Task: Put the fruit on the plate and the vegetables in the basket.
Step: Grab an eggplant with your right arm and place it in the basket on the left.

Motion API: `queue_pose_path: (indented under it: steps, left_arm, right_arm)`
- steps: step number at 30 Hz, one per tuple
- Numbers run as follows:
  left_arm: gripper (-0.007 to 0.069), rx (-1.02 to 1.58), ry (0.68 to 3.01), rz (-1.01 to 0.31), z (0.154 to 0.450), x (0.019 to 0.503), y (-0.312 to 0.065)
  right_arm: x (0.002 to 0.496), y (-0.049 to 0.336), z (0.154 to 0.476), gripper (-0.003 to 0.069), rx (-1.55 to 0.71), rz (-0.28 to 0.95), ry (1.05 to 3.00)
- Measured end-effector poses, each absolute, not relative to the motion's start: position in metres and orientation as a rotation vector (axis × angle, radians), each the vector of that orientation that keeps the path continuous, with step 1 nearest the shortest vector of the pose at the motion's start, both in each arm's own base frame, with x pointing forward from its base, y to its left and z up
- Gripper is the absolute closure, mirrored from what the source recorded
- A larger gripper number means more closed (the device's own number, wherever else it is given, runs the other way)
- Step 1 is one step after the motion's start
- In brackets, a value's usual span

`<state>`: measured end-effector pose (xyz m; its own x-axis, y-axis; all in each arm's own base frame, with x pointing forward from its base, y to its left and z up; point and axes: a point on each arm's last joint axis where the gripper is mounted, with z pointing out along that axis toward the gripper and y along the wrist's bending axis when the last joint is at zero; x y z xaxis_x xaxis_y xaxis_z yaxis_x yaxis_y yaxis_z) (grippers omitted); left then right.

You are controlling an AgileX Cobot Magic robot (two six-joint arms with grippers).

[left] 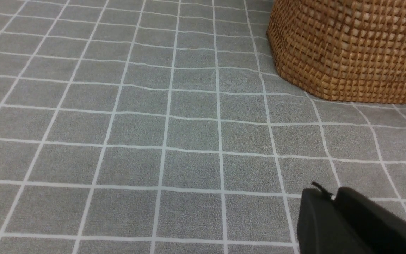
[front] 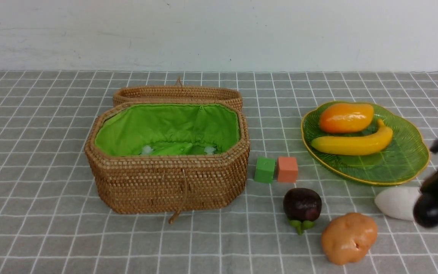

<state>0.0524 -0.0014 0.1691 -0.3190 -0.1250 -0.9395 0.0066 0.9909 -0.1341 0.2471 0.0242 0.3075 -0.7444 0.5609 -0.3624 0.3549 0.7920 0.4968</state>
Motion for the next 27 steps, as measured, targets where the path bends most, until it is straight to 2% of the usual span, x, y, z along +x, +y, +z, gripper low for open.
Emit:
queue_pose_path:
  steps: [1,2,3,5,6,7,8,9,12,18,19,22,27]
  left_arm:
    - [0.0565,-0.085,1.892,-0.132,0.169,0.052,-0.001]
    - [0.0565,-0.085,1.892,-0.132,0.169,0.052,-0.001]
    - [0.0564,-0.085,1.892,-0.132,0.169,0.052,-0.001]
    - [0.0564,-0.085,1.892,-0.132,0.169,0.052,-0.001]
    - [0.0561,-0.085,1.892,-0.132,0.169,0.052,-0.001]
    - [0.0559,-0.085,1.892,-0.132,0.169,0.052,-0.001]
    - [0.0557,-0.085,1.892,-0.132,0.169,0.052,-0.001]
    - [0.0557,-0.085,1.892,-0.132,0.169,0.052,-0.001]
    - [0.0554,-0.085,1.892,-0.132,0.169,0.052,-0.001]
    - [0.0554,-0.085,1.892,-0.132,0.169,0.052,-0.001]
    - [0.0552,-0.085,1.892,-0.132,0.169,0.052,-0.001]
    - [0.0552,-0.085,1.892,-0.132,0.169,0.052,-0.001]
    - [0.0552,-0.085,1.892,-0.132,0.169,0.052,-0.001]
  right_arm:
    - [0.253,0.035,0.324,0.0255,0.558,0.611,2.434]
    - [0.253,0.038,0.327,0.0255,0.553,0.628,2.423]
    - [0.258,0.047,0.336,0.0255,0.443,0.659,2.396]
    - [0.271,0.073,0.354,0.0255,0.236,0.734,2.327]
    - [0.286,0.098,0.369,0.0255,0.061,0.789,2.263]
    - [0.290,0.102,0.367,0.0255,0.037,0.796,2.262]
    - [0.304,0.127,0.373,0.0255,-0.099,0.841,2.222]
    - [0.308,0.134,0.373,0.0255,-0.139,0.850,2.212]
    - [0.338,0.183,0.362,0.0255,-0.371,0.891,2.178]
    - [0.375,0.253,0.314,0.0255,-0.711,0.845,2.134]
    - [0.376,0.254,0.314,0.0255,-0.730,0.835,2.124]
    - [0.388,0.273,0.285,0.0255,-0.879,0.742,2.105]
    - [0.392,0.274,0.277,0.0258,-0.971,0.629,2.088]
